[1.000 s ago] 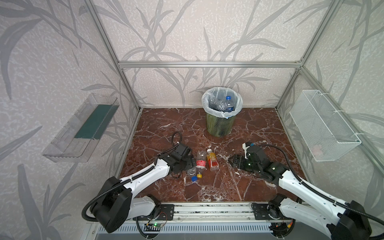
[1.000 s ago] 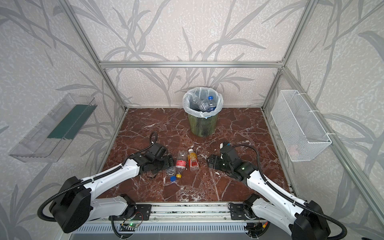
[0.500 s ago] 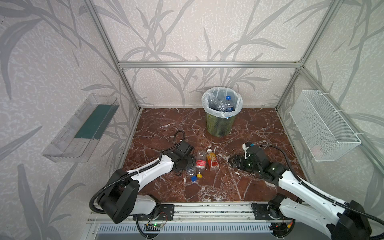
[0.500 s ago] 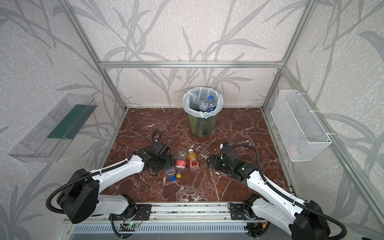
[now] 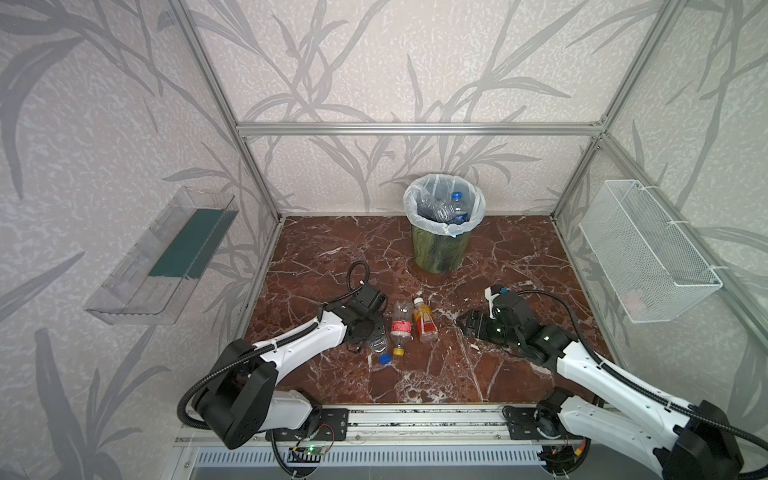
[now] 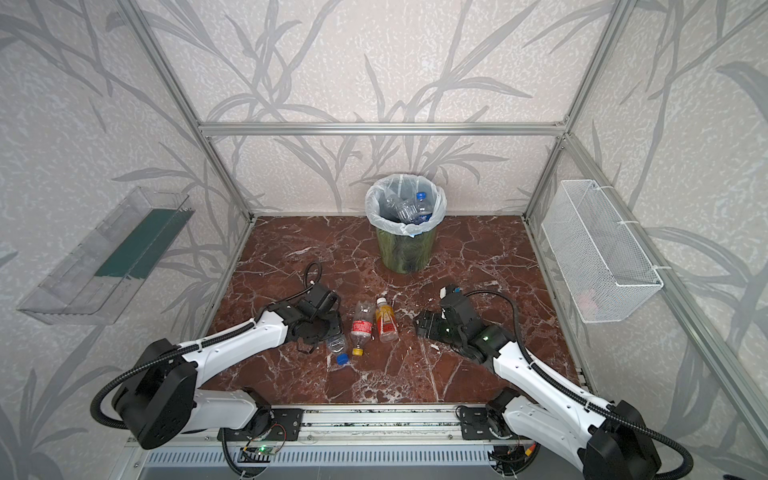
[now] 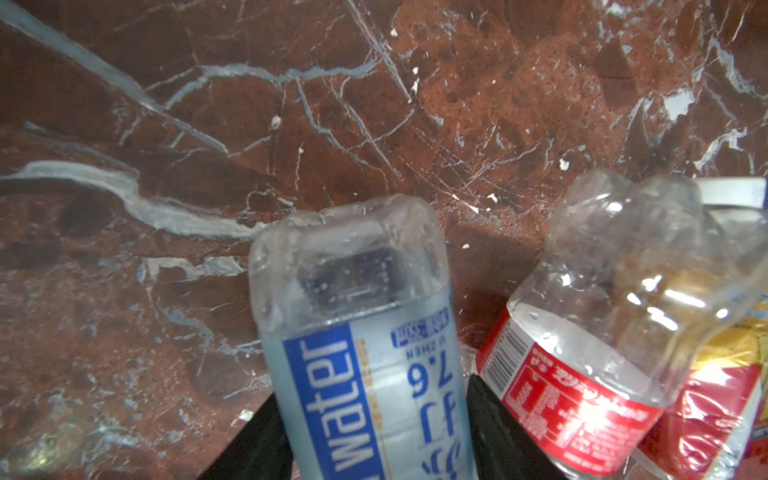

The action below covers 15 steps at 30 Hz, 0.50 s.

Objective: Throw the plastic bottles in the bin
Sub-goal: 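Lift the 'soda water' bottle with the left gripper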

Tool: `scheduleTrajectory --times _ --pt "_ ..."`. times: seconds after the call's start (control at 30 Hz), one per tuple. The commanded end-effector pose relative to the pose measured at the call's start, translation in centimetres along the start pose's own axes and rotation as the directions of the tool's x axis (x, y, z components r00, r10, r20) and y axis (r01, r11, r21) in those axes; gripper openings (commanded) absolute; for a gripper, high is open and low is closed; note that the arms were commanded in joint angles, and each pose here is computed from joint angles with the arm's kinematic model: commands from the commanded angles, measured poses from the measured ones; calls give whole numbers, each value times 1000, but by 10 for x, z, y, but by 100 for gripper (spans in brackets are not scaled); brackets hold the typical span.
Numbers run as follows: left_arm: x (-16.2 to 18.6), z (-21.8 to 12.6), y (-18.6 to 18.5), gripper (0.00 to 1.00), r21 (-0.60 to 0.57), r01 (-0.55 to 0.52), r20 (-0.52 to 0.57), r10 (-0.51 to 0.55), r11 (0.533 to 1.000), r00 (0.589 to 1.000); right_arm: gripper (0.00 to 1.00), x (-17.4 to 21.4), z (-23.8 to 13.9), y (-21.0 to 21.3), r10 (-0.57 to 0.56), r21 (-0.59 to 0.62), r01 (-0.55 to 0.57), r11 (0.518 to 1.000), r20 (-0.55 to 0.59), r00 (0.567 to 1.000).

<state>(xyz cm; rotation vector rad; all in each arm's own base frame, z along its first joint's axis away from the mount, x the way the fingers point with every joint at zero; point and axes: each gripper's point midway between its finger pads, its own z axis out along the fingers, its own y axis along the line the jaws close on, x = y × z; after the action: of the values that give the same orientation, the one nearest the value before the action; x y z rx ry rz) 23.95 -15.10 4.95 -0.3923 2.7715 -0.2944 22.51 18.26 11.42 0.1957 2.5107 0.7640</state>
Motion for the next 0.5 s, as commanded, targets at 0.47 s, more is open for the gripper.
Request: scheduleTrajectory --times 0.47 --pt "16 -17 27 53 -29 -5 14 6 1000 1000 86 0 2 1 -3 -9 3 1000 8 1000"
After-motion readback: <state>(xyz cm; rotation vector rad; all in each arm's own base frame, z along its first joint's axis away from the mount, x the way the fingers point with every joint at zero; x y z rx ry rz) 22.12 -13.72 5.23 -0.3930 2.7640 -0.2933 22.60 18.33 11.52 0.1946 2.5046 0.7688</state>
